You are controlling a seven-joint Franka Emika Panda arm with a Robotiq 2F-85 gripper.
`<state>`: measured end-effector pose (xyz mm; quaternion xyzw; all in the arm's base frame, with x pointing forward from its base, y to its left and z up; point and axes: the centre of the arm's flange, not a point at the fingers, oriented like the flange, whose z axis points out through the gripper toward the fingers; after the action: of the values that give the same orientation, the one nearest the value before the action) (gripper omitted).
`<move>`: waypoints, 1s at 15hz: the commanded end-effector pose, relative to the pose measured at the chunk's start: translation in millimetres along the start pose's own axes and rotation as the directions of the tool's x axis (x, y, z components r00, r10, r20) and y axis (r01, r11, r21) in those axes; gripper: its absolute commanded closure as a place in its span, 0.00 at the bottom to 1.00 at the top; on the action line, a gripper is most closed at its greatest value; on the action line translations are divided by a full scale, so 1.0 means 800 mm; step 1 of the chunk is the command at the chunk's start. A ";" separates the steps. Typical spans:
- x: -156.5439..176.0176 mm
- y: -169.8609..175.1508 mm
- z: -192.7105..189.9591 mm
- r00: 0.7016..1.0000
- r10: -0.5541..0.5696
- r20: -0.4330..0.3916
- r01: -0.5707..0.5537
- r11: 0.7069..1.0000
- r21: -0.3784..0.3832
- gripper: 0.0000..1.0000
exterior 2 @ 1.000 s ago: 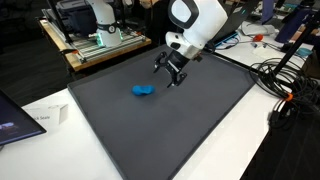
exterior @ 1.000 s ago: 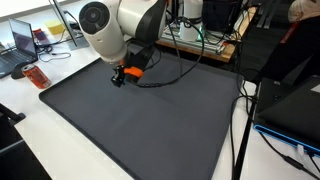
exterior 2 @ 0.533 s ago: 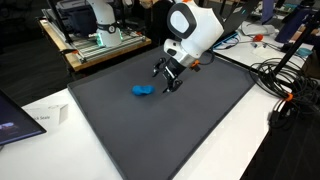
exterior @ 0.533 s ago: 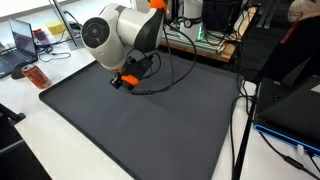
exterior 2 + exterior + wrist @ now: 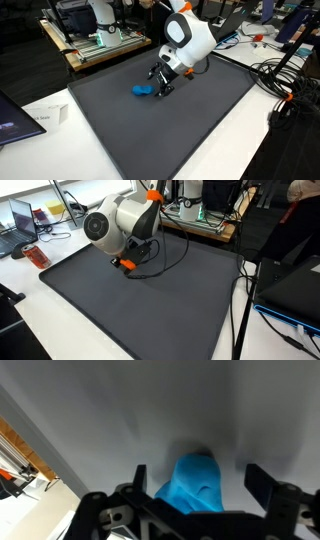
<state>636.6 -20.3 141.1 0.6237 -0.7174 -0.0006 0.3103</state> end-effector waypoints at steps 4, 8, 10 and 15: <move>0.013 -0.006 0.014 0.997 0.071 -0.013 -0.071 0.996 -0.060 0.00; 0.019 -0.009 0.017 0.997 0.080 -0.014 -0.081 0.994 -0.067 0.41; 0.020 -0.010 0.016 0.996 0.083 -0.018 -0.084 0.994 -0.071 0.54; 0.018 -0.014 0.011 0.997 0.080 -0.014 -0.081 0.994 -0.071 0.88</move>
<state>634.9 -39.1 136.8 0.5923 -0.7339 -0.0030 0.3325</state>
